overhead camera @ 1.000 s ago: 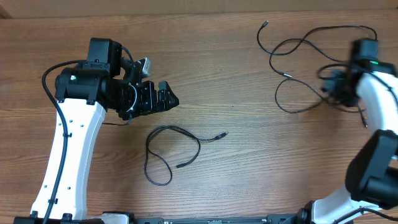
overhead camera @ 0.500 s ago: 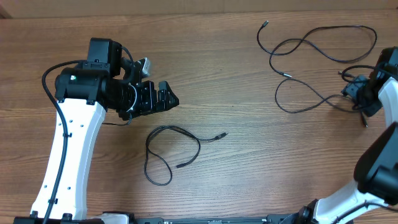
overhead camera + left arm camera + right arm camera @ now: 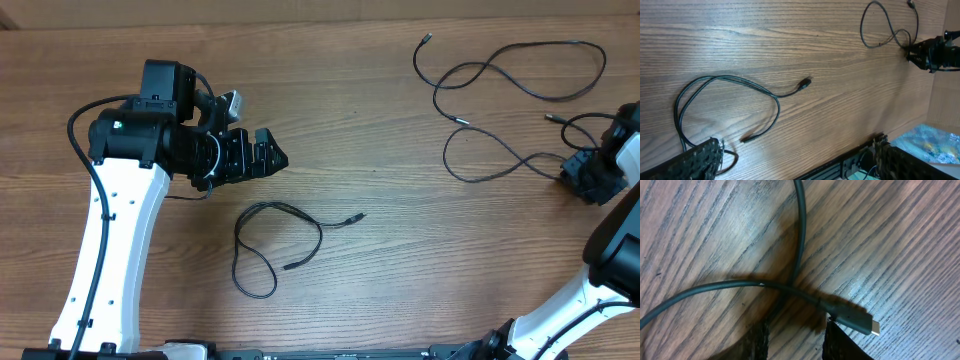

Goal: Untangle cables

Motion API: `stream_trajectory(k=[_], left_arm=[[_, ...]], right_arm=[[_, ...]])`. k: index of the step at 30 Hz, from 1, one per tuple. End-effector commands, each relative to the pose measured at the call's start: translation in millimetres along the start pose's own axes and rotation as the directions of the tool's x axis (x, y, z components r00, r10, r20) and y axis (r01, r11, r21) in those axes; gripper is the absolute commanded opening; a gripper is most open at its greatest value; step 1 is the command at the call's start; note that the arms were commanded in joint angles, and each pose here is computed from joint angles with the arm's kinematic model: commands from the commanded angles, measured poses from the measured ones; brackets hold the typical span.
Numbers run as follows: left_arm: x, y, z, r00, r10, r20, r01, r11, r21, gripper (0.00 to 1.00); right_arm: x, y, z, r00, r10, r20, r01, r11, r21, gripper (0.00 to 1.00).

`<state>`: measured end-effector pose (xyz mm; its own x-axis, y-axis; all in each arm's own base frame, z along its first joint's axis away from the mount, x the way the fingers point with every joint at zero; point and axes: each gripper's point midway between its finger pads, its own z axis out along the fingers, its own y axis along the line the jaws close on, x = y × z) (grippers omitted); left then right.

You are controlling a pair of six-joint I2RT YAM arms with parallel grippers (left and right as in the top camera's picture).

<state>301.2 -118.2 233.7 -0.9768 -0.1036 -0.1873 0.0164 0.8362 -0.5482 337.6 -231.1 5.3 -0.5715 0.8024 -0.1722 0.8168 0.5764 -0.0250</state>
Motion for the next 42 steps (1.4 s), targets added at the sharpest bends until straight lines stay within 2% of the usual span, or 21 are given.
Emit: stream_trajectory(k=[1,8,15,18,19,20,21,27,32,34,35,42], left_arm=[[-0.9,-0.3,1.4,1.000,0.004,0.000,-0.004,1.000,-0.001,0.99],[-0.9,-0.3,1.6,1.000,0.004,0.000,-0.004,1.000,-0.001,1.00],[-1.2,-0.3,1.6,1.000,0.004,0.001,-0.004,1.000,-0.001,1.00],[-1.2,-0.4,1.4,1.000,0.004,0.001,-0.004,1.000,-0.001,1.00],[-1.2,-0.4,1.6,1.000,-0.003,0.001,0.003,1.000,-0.001,1.00],[-1.2,-0.4,1.6,1.000,-0.007,0.001,0.007,1.000,-0.001,1.00],[-1.3,-0.4,1.6,1.000,-0.007,0.001,0.007,1.000,-0.001,1.00],[-1.8,-0.6,1.4,1.000,-0.005,0.004,0.005,1.000,0.000,1.00],[-2.0,-0.5,1.6,1.000,-0.005,0.004,0.005,1.000,0.000,1.00],[-2.2,-0.5,1.6,1.000,-0.004,0.005,0.004,1.000,0.000,1.00],[-2.6,-0.6,1.5,1.000,-0.003,0.006,0.003,1.000,0.000,1.00],[-3.5,-0.8,1.5,1.000,-0.001,0.010,0.001,1.000,0.001,1.00]], right_arm=[[-8.0,0.3,11.7,1.000,0.013,0.013,-0.013,1.000,-0.002,0.36],[-29.3,12.5,10.1,0.995,0.019,0.099,-0.014,0.998,-0.054,0.33],[-33.4,41.2,6.1,0.994,0.007,0.108,0.014,0.982,-0.190,0.35],[-30.0,43.5,6.1,0.995,-0.001,0.099,0.020,0.982,-0.189,0.36],[-28.6,43.5,5.7,0.995,-0.004,0.095,0.021,0.982,-0.187,0.38],[-26.7,42.8,1.1,0.997,0.002,0.080,0.013,0.983,-0.185,0.47],[-26.5,44.1,-4.7,0.997,0.016,0.069,-0.003,0.981,-0.194,0.50],[-28.9,46.8,-56.4,0.997,0.075,0.037,-0.064,0.971,-0.228,0.56],[17.2,59.1,-79.6,0.989,0.033,-0.146,-0.076,0.950,-0.302,0.57],[44.0,64.5,-80.9,0.970,0.006,-0.243,-0.083,0.947,-0.309,0.51],[55.4,67.0,-79.3,0.962,-0.009,-0.273,-0.077,0.950,-0.303,0.51],[107.7,90.4,-59.7,0.938,-0.137,-0.318,0.049,0.962,-0.270,0.56]])
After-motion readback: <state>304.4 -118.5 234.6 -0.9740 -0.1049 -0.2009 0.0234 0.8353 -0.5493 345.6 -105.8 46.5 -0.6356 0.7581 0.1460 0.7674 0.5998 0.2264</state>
